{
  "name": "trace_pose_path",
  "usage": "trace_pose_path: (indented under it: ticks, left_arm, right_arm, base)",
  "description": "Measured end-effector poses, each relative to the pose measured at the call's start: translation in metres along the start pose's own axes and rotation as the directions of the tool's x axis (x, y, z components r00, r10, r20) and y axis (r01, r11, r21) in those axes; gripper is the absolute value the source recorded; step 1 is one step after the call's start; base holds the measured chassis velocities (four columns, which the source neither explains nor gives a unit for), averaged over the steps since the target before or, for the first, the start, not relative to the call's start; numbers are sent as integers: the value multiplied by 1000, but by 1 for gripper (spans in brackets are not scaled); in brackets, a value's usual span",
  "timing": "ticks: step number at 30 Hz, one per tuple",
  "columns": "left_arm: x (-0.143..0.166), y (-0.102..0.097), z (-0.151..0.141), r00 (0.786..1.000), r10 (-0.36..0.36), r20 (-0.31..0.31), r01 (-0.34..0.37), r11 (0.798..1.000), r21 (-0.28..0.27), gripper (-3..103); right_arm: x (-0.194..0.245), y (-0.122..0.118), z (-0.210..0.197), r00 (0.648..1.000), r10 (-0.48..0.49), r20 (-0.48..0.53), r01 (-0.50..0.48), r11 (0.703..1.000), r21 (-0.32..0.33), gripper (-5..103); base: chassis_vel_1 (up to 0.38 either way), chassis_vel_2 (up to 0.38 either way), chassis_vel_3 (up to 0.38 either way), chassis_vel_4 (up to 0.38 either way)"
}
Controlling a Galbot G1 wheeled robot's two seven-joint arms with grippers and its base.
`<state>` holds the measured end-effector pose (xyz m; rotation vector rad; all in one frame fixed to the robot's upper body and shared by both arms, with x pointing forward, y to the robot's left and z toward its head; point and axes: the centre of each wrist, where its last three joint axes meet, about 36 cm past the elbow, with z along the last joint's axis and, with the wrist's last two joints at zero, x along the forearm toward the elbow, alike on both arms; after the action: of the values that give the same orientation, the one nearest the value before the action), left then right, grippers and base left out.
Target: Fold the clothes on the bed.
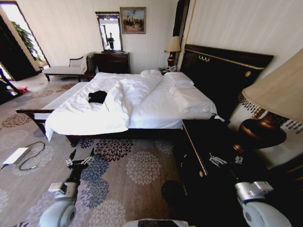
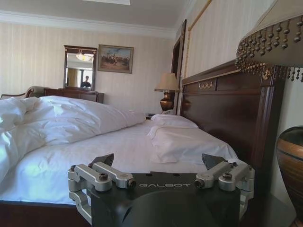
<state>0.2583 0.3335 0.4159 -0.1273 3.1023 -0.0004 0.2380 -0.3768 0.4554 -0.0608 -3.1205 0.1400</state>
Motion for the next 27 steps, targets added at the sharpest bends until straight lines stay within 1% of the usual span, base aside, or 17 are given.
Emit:
trace_pose_path:
  ticks: [10, 27]
  left_arm:
    - [-2, 5, 0, 1000, 16, -7, -16, 1000, -27, 100]
    - [4, 2, 0, 1000, 5, -11, -5, 1000, -12, 100]
  right_arm:
    - [0, -1, 3, 1000, 5, -6, -5, 1000, -5, 100]
    - [1, -1, 4, 1000, 13, -8, -13, 1000, -6, 100]
  base:
    - [-123, 136, 132, -123]
    - [-145, 144, 143, -143]
